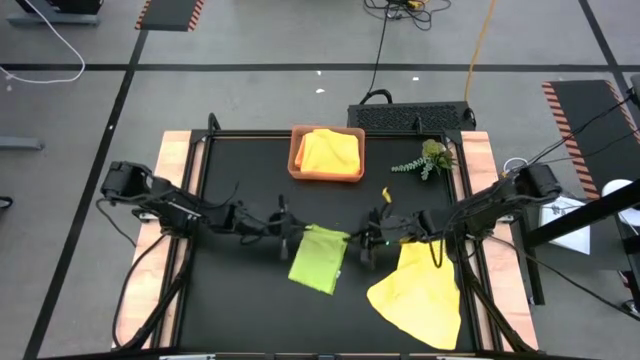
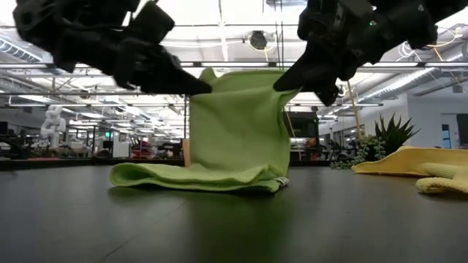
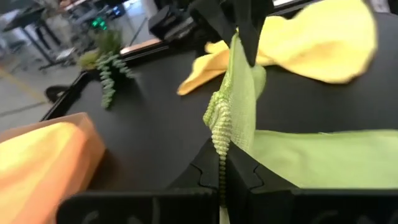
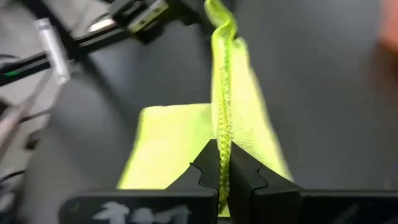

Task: Fold microfiber towels
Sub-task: Fold the green towel

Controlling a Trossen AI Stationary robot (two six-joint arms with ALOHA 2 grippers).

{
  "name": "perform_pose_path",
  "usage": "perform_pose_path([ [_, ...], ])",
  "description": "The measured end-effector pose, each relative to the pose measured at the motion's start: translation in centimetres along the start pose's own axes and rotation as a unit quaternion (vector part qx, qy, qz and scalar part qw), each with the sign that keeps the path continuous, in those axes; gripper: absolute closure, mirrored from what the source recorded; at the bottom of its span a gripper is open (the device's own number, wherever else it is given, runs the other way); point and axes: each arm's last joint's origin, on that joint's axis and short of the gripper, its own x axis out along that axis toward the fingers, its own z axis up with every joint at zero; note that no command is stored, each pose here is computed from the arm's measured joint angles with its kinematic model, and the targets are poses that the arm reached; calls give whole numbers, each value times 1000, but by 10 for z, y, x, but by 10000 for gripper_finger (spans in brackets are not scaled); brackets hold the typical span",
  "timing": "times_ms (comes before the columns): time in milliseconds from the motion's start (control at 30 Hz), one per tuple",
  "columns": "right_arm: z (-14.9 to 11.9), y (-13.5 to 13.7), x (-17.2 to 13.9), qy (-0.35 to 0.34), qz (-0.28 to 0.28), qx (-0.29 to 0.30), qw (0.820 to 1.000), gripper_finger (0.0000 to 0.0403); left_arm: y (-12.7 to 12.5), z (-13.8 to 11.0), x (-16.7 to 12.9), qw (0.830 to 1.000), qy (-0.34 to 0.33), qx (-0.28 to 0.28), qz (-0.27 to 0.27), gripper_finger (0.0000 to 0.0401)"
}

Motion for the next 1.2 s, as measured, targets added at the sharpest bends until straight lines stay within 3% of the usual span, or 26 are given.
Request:
perform_pose_path([
  [167, -13, 9, 18, 4, 53, 0, 999, 403, -20, -9, -8, 1000, 10, 14, -26, 398],
  [467, -29, 18, 33, 6, 80, 7, 997, 403, -55, -16, -12, 996, 20, 53, -74, 398],
  [900, -46, 36, 54, 22, 122, 10, 992, 403, -76, -36, -4, 990, 52, 50, -118, 397],
  [1200, -56, 46, 53, 45, 150, -5, 988, 383, -86, -35, -10, 986, 50, 45, -149, 353],
])
